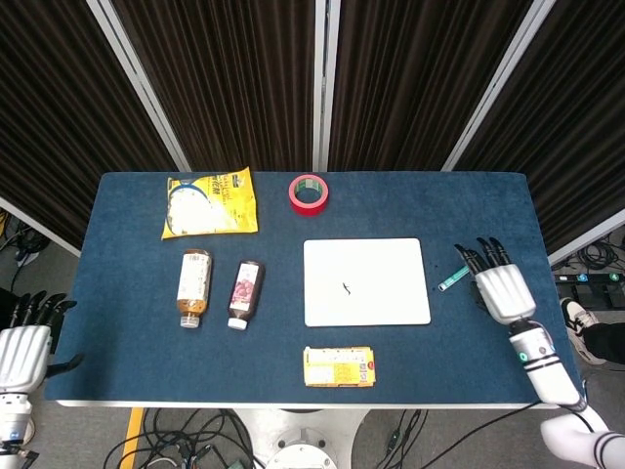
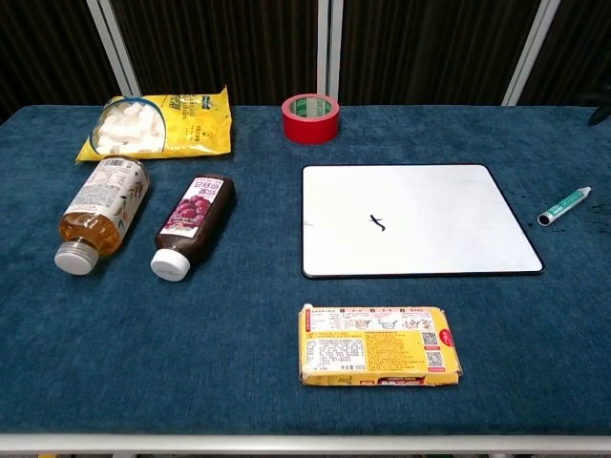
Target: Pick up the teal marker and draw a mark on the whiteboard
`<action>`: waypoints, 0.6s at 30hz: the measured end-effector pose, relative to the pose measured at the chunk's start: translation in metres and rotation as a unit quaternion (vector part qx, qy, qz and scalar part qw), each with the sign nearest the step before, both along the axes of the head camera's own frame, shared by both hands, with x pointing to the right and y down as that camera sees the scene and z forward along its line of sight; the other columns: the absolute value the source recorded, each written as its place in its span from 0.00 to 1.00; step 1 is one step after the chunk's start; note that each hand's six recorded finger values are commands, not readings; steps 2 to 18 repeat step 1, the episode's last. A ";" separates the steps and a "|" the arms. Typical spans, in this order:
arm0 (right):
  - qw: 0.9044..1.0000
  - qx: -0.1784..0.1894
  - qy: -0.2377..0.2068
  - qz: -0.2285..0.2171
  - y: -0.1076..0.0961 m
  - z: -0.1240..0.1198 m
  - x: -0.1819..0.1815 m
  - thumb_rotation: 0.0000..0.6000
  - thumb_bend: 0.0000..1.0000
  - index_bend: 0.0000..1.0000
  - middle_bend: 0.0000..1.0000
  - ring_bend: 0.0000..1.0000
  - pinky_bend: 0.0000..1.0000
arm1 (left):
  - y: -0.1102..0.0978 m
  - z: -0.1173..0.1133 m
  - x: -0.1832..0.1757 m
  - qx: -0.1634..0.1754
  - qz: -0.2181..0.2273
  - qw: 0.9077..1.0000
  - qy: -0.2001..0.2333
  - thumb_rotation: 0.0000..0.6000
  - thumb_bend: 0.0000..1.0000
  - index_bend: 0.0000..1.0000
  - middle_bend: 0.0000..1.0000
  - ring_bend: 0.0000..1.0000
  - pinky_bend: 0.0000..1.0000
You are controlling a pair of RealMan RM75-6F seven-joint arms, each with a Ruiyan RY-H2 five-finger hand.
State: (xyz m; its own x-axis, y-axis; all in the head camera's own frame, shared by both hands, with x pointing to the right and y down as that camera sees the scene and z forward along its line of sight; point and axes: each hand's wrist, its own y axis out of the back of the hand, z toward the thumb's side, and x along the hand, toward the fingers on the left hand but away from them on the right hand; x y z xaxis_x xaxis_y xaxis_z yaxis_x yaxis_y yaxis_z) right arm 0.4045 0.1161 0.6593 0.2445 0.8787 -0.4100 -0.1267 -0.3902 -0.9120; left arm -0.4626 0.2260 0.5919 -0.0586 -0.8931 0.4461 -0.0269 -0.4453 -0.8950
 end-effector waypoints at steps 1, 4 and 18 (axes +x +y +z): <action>1.000 0.005 -0.013 0.012 0.003 -0.012 0.003 1.00 0.53 0.08 0.24 0.04 0.00 | 0.000 0.000 0.001 0.001 0.001 1.000 0.002 1.00 0.09 0.22 0.13 0.05 0.00; 1.000 0.005 -0.013 0.012 0.003 -0.012 0.003 1.00 0.53 0.08 0.24 0.04 0.00 | 0.000 0.000 0.001 0.001 0.001 1.000 0.002 1.00 0.09 0.22 0.13 0.05 0.00; 1.000 0.005 -0.013 0.012 0.003 -0.012 0.003 1.00 0.53 0.08 0.24 0.04 0.00 | 0.000 0.000 0.001 0.001 0.001 1.000 0.002 1.00 0.09 0.22 0.13 0.05 0.00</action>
